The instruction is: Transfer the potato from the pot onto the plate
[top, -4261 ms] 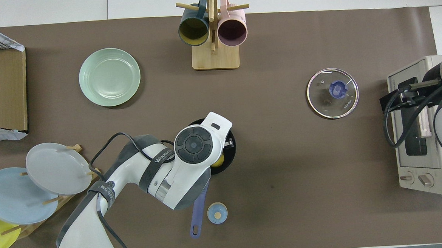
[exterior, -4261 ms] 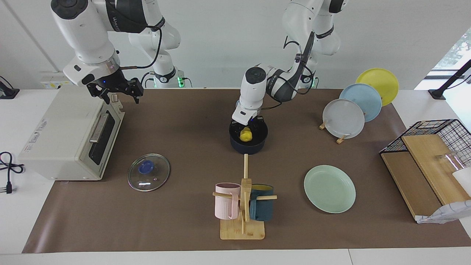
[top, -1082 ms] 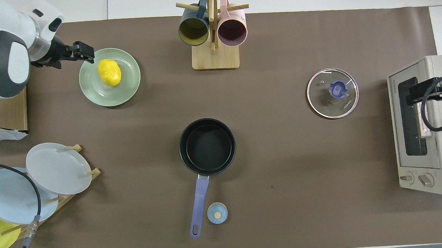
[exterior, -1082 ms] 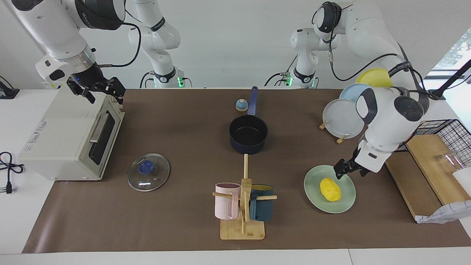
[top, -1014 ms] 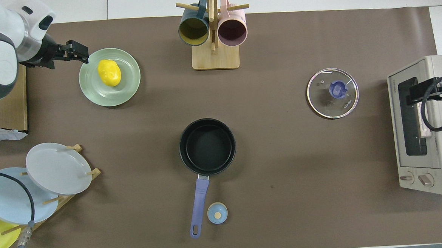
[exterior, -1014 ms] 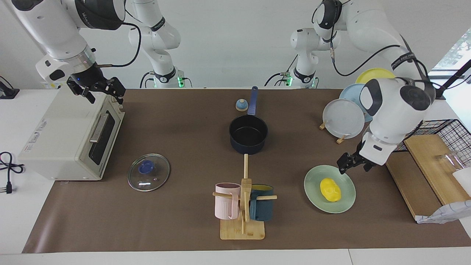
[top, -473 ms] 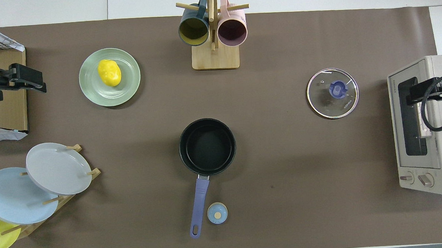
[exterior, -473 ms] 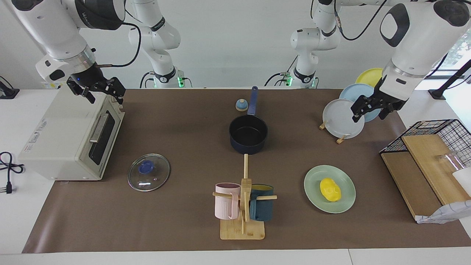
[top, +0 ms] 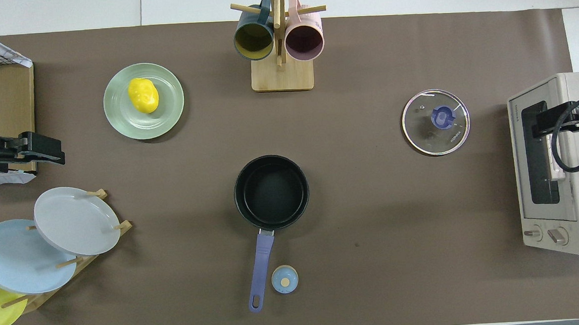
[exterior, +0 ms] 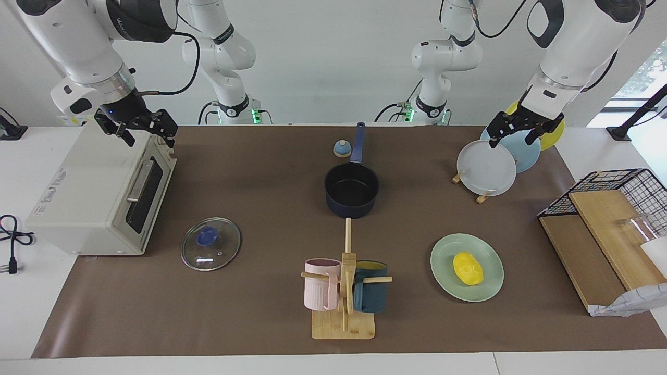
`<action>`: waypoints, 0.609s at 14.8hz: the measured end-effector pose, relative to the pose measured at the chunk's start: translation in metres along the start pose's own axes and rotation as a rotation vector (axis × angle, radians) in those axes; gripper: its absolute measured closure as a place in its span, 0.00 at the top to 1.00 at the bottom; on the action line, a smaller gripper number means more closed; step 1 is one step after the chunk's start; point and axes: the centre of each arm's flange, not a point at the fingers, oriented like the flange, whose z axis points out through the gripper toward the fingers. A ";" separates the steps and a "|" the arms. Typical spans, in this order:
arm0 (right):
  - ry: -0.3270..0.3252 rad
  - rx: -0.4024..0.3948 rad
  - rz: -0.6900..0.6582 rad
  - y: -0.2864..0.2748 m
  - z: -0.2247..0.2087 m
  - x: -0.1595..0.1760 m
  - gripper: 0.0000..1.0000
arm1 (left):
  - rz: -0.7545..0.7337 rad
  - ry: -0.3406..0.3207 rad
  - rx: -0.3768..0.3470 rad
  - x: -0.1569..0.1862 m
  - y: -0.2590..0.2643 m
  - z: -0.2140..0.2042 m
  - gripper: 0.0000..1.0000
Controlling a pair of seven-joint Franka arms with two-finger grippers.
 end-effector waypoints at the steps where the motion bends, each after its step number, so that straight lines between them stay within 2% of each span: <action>1: 0.000 0.000 0.000 0.000 0.000 0.000 1.00 | 0.001 -0.012 0.001 -0.002 0.000 0.000 1.00; 9: 0.000 0.000 0.000 0.000 0.000 0.000 1.00 | 0.008 0.022 -0.024 0.002 0.005 -0.018 1.00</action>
